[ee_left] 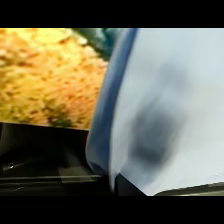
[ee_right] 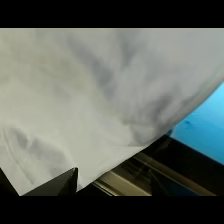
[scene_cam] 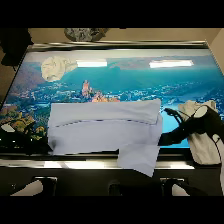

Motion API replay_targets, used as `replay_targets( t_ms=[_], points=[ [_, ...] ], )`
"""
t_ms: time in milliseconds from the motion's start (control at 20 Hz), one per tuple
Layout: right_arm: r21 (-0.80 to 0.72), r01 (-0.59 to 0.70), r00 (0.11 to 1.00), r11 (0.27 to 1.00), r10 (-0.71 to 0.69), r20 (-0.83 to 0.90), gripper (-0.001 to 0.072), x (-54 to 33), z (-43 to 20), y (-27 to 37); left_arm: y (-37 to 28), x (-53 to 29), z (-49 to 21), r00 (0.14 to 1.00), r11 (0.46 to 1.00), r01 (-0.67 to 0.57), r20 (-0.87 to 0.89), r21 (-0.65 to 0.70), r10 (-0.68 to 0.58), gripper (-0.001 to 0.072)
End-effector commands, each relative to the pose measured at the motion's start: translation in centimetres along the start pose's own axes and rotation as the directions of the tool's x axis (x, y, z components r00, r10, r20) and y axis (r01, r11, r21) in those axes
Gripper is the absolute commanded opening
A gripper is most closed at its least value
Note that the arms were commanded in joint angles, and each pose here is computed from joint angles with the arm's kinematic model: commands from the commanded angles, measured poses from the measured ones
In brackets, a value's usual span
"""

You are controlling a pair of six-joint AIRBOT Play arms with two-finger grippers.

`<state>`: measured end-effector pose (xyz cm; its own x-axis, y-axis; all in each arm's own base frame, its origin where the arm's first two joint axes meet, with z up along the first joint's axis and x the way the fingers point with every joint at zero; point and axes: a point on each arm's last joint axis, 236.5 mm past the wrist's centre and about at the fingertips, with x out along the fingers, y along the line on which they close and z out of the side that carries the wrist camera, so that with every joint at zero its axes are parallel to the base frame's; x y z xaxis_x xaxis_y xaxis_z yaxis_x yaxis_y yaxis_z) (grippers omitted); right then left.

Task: Fold the shirts.

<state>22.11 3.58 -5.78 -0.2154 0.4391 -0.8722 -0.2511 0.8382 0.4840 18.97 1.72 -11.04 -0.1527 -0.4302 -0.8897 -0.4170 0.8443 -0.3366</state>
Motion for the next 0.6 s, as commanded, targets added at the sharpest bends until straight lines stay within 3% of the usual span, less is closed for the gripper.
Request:
replay_targets(
  t_ms=[0, 350, 450, 550],
  points=[
    [0.007, -0.053, 0.998, 0.999, 0.053, 0.014, 0.0582, 3.2, -2.8, 1.9, 0.3, -0.4, 1.8, 0.997, 1.000, -0.017, 0.075, 0.018, 0.016, 0.0029],
    [0.145, -0.030, 0.999, 0.989, 0.026, 0.035, 0.0550, 5.9, -3.7, 0.9, 0.3, -0.5, 1.9, 0.997, 0.997, -0.021, 0.078, 0.071, 0.016, 0.0029],
    [0.167, -0.053, 0.997, 0.984, 0.043, 0.061, 0.0384, 6.4, -3.3, 1.3, 0.3, -0.5, 2.0, 0.997, 0.997, -0.023, 0.082, 0.080, 0.016, 0.0029],
    [0.163, -0.063, 0.995, 0.985, 0.051, 0.081, 0.0043, 6.1, -2.8, 1.5, 0.3, -0.6, 2.3, 0.996, 0.995, -0.027, 0.091, 0.094, 0.019, 0.0029]
  ],
)
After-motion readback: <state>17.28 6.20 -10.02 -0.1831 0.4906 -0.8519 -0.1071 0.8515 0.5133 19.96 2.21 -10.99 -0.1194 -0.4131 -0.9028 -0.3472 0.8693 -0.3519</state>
